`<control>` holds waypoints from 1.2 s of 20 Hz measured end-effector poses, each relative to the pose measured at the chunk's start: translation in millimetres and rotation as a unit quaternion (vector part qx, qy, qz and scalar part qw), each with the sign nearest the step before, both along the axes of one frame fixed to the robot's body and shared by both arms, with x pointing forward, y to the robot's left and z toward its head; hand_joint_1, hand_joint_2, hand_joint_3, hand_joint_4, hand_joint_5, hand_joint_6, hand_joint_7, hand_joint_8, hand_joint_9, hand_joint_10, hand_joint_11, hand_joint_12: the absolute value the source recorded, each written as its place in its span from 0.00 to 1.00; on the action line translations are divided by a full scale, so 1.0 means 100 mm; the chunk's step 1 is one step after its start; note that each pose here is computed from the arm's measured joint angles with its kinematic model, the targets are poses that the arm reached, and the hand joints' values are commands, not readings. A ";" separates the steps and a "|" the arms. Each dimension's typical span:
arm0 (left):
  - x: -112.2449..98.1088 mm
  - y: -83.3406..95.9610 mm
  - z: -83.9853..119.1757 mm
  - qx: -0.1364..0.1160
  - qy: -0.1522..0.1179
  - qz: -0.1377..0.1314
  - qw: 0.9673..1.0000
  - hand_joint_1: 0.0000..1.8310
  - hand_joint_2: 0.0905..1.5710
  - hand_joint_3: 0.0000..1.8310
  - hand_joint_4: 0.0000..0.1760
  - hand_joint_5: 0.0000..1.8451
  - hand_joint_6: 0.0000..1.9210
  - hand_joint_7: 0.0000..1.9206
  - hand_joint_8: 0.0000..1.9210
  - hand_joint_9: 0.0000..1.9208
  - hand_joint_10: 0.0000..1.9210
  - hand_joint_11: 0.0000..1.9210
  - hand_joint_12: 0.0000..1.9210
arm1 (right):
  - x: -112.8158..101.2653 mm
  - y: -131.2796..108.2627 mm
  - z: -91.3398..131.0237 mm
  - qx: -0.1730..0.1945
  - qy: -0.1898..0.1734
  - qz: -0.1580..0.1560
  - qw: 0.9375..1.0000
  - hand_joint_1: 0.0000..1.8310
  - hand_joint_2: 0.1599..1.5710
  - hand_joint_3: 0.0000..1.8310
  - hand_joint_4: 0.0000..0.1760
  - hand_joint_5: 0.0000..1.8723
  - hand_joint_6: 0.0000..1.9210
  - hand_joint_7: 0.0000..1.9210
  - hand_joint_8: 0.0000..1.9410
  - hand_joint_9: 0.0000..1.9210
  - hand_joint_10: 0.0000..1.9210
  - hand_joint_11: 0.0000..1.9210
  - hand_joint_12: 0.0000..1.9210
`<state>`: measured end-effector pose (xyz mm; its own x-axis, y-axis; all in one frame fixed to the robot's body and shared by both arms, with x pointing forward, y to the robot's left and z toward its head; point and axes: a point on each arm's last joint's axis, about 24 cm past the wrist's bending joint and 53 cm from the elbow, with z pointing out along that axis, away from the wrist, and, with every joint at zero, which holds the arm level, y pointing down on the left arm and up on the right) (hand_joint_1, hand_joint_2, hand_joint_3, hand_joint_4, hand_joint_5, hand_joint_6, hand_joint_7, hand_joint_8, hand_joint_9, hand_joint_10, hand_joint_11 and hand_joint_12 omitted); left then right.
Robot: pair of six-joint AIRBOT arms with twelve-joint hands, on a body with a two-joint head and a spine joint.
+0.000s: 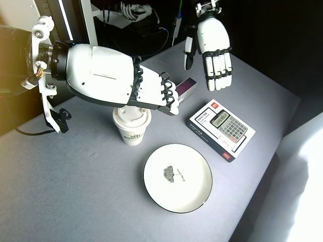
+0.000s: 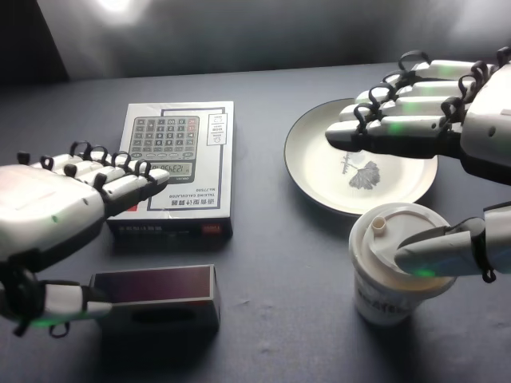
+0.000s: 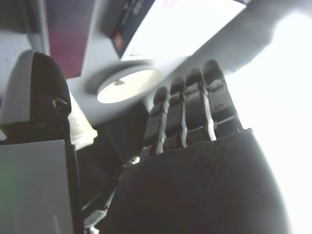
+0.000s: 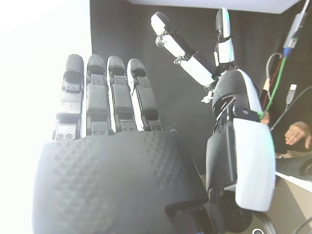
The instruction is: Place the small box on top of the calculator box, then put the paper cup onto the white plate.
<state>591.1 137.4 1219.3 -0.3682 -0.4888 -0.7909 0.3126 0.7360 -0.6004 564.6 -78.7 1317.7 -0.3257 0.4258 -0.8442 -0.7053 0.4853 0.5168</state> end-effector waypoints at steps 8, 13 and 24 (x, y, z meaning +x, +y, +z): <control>-0.11 -0.33 -0.32 0.003 0.035 -0.035 0.999 0.64 0.66 0.00 0.00 0.07 0.00 0.08 0.00 0.07 0.00 0.00 0.24 | 0.00 0.00 0.00 0.000 0.000 0.000 1.000 0.17 0.67 0.00 0.00 0.11 0.00 0.10 0.00 0.09 0.00 0.00 0.29; -0.11 -0.35 -0.41 0.015 0.034 -0.036 0.999 0.63 0.67 0.00 0.00 0.06 0.00 0.07 0.00 0.06 0.00 0.00 0.20 | 0.00 0.00 0.00 0.000 0.000 0.000 1.000 0.16 0.67 0.00 0.00 0.12 0.00 0.10 0.00 0.09 0.00 0.00 0.30; 0.05 -0.32 -0.51 0.028 0.027 -0.031 0.999 0.66 0.69 0.00 0.00 0.08 0.00 0.09 0.00 0.08 0.00 0.00 0.21 | 0.00 0.00 0.00 0.000 0.000 0.000 1.000 0.18 0.68 0.00 0.00 0.13 0.00 0.11 0.00 0.10 0.00 0.00 0.30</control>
